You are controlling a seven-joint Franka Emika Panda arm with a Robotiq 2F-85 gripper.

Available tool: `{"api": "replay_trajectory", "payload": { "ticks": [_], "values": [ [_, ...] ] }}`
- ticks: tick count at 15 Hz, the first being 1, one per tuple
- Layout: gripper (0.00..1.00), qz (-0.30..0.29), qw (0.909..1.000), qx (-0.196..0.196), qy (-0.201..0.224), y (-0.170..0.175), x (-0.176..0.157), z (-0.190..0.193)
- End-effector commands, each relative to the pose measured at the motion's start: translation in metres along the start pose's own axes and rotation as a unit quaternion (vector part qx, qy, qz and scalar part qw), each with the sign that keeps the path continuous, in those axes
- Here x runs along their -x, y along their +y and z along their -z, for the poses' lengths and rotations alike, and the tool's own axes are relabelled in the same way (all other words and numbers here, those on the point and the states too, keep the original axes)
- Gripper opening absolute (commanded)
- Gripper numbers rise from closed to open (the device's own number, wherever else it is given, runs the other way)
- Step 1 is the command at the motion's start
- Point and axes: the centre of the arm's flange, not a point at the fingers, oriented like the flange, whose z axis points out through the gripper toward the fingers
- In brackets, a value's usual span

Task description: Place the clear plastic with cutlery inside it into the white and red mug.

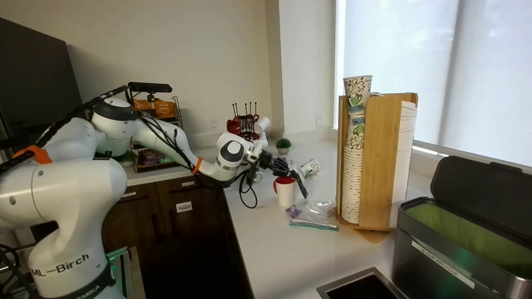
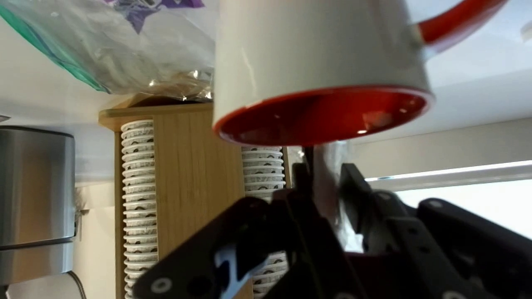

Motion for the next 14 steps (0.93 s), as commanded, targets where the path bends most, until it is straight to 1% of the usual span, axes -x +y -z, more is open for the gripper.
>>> {"api": "replay_trajectory", "payload": {
  "ticks": [1,4,6,8,11,12,14],
  "values": [
    [0.00,-0.011,0.9999,0.000,0.004,0.005,-0.008,0.010],
    [0.01,-0.019,0.9994,-0.002,0.028,0.007,-0.028,0.022],
    [0.01,-0.029,0.9983,-0.001,0.050,0.012,-0.049,0.036],
    [0.01,-0.043,0.9971,0.006,0.062,0.019,-0.070,0.051],
    [0.01,-0.064,0.9965,0.016,0.051,0.036,-0.094,0.066],
    [0.01,-0.073,0.9965,0.010,0.041,0.041,-0.102,0.071],
    [0.01,-0.088,0.9956,0.017,0.027,0.050,-0.114,0.080]
  ]
}}
